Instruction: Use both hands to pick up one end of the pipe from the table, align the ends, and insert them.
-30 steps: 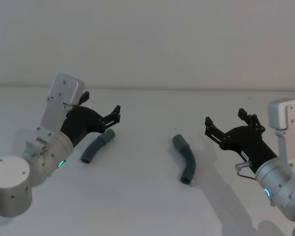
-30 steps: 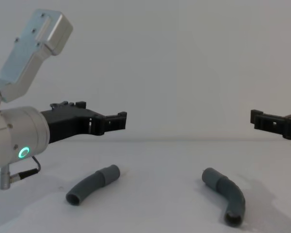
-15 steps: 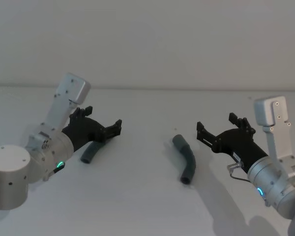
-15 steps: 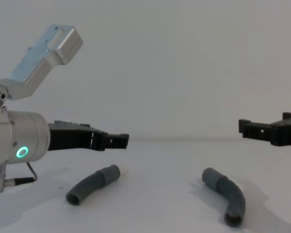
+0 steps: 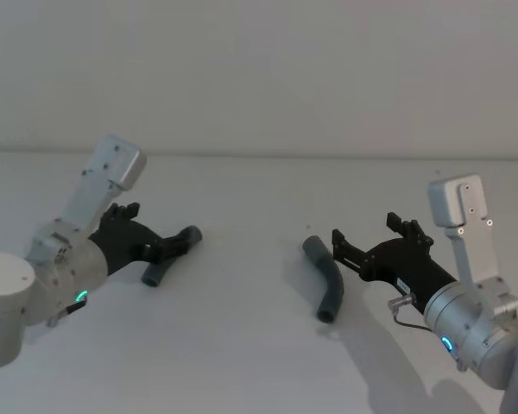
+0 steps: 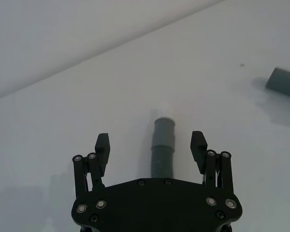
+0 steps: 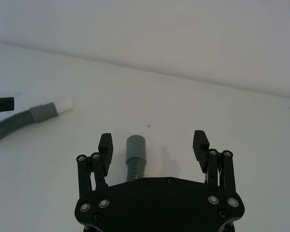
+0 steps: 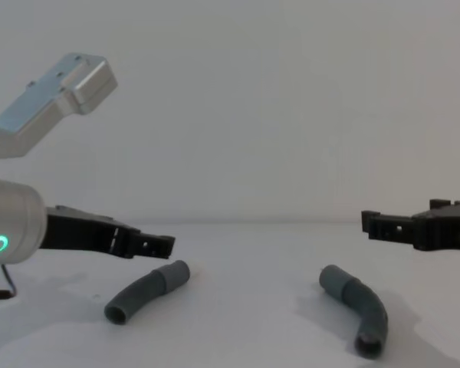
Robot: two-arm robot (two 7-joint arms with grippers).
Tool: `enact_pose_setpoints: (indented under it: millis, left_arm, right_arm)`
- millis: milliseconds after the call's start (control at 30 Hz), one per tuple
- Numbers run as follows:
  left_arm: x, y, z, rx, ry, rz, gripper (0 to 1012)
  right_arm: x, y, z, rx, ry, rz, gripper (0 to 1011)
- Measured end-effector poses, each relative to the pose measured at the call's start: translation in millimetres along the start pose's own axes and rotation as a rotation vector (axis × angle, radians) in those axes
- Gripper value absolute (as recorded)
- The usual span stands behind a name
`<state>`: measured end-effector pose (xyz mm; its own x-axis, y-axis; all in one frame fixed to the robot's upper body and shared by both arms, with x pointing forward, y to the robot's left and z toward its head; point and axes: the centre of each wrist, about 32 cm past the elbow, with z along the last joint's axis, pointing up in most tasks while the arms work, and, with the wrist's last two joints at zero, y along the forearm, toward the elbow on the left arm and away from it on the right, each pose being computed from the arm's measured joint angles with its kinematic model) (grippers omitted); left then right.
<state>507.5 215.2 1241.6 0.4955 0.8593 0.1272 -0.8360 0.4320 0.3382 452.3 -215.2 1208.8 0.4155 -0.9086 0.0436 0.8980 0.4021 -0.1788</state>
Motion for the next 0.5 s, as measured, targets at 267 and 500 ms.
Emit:
enact_pose_setpoints:
  millis: [267,500]
  left_arm:
    - [6.9,5.7,-1.3,0.028,-0.002,0.019,1001]
    - [13.9,2.9,-3.3,0.041,-0.003,0.007,1001]
  right_arm:
    - [-2.5,1.1,-0.7,-0.026,0.004,0.020,1000]
    - [-3.6,2.9,-1.9,-0.048,0.004,0.031,1000]
